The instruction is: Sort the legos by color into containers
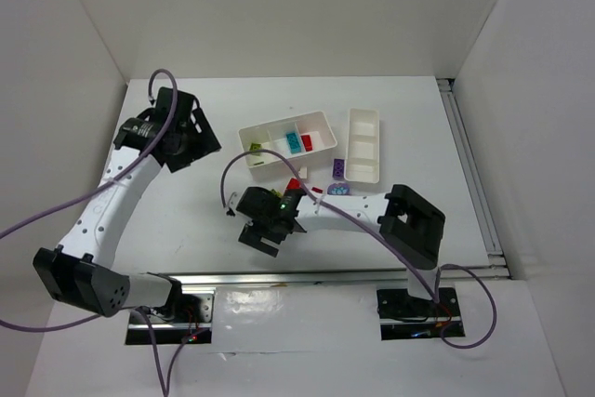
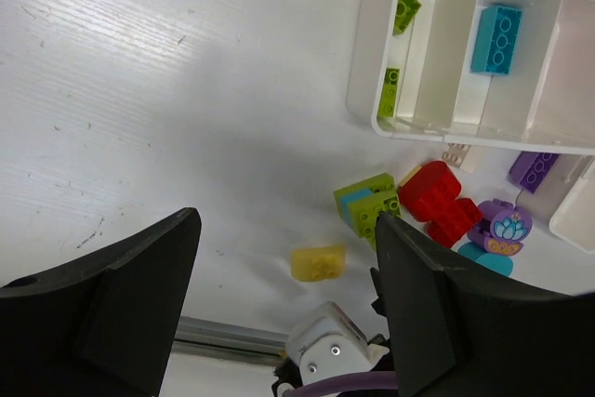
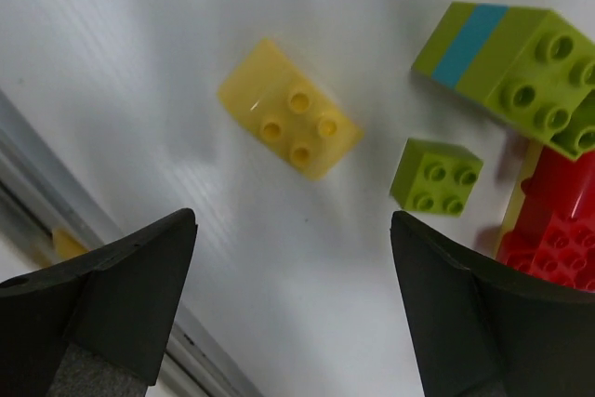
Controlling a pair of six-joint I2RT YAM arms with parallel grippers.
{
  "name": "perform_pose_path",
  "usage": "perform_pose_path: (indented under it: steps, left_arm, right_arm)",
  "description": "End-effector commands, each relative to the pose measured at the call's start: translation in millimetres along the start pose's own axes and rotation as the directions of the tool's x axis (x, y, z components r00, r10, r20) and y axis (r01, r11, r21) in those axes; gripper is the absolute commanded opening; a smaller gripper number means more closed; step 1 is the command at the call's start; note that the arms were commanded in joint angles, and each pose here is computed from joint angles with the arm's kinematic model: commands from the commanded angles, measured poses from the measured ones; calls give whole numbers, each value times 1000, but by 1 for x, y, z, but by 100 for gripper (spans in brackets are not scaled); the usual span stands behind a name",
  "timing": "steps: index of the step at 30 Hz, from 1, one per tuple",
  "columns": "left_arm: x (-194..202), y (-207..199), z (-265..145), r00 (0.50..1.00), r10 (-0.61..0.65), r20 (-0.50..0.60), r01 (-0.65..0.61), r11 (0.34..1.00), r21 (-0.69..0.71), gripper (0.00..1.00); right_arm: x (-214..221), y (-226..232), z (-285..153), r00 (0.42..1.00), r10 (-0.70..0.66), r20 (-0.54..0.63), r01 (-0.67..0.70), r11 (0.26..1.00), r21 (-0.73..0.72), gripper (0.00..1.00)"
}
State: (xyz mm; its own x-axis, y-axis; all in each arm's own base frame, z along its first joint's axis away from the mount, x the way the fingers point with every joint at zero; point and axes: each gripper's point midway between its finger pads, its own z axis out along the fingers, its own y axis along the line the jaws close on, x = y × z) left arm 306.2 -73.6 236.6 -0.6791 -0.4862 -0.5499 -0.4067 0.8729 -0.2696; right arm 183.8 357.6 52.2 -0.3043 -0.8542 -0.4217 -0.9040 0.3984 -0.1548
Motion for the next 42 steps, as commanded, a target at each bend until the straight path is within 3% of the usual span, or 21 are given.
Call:
perform_pose_path:
  steps: [1,7,9,13,22,27,42]
  left_arm:
    - [-12,1,0,1000,-14,26,13,999,38,86]
    - [-24,11,8,997,-68,25,67,997,43,86]
    - [-24,13,13,996,-85,4,85,995,52,86]
    - [-26,14,19,996,-94,-8,95,993,69,86]
    - [-36,12,26,993,-115,-18,116,990,78,85]
    - [-35,14,29,993,-112,-28,114,991,75,85]
    - [-33,17,39,992,-116,-46,119,990,81,85]
  right_arm:
    - [-37,-15,6,993,-30,115,26,999,38,91]
    - [-35,-29,28,995,-5,103,4,1000,16,74]
    - [-37,-31,29,993,-2,116,3,1000,-10,73]
    - [-42,-31,38,993,-10,116,14,999,-35,73]
    - [-49,-25,45,992,-19,122,28,997,-75,84]
    - [-58,-8,47,990,-35,133,52,990,-127,84]
    - [-37,8,35,995,21,102,-5,988,-151,60]
